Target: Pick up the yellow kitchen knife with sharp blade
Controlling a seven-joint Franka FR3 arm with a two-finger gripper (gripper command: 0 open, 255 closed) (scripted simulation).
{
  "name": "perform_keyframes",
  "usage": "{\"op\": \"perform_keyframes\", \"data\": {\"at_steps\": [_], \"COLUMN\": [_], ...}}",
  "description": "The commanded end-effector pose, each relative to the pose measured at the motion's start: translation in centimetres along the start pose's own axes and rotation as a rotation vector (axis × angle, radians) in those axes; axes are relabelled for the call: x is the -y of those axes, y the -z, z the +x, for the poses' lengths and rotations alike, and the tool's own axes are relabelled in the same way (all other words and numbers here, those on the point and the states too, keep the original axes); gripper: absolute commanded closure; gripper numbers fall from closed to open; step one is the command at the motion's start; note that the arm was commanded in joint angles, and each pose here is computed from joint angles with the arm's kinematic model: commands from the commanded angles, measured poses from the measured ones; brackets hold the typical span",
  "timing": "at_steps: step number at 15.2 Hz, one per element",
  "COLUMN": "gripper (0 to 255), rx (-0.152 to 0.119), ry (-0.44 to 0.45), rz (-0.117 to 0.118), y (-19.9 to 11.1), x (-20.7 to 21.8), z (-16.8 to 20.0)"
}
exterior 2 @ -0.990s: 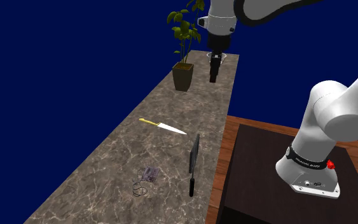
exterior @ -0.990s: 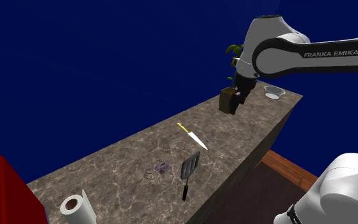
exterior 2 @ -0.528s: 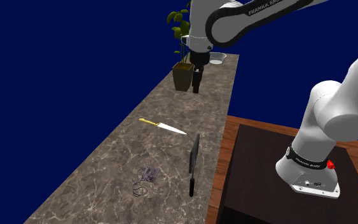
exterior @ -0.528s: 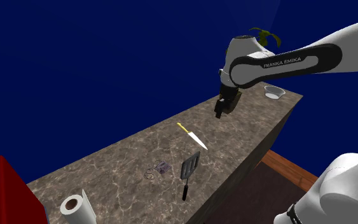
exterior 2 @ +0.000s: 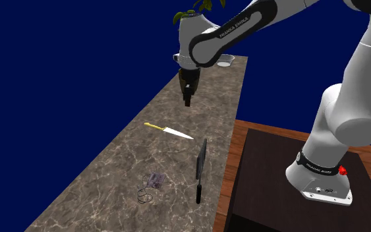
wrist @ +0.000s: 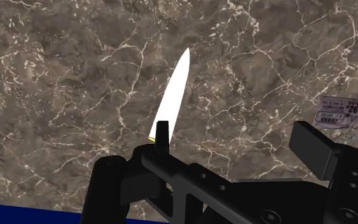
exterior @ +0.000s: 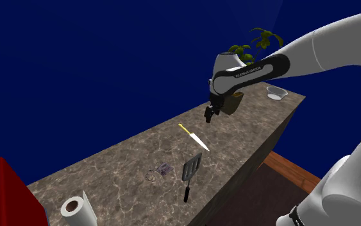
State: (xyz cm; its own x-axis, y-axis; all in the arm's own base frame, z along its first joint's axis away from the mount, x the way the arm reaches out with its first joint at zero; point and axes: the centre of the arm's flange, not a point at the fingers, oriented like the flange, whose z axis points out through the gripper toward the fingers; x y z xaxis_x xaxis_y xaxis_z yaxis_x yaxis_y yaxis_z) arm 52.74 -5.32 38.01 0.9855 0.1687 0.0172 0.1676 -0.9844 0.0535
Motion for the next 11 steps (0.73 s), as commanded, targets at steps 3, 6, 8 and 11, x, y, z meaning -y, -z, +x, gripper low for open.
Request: {"op": "perform_keyframes", "data": {"at_steps": [3,6,8,11], "gripper": [0,0,0,0], "rx": [0.003,0.006,0.008,0.010], "ry": [-0.001,-0.001,-0.001,-0.001], "rz": [0.016,0.028,0.035,0.047], "y": [-4.1,-7.1,-9.1,-12.1], "x": [-1.4,-2.4,-3.1,-4.0], "z": [3.6,6.1,7.8,10.3]}}
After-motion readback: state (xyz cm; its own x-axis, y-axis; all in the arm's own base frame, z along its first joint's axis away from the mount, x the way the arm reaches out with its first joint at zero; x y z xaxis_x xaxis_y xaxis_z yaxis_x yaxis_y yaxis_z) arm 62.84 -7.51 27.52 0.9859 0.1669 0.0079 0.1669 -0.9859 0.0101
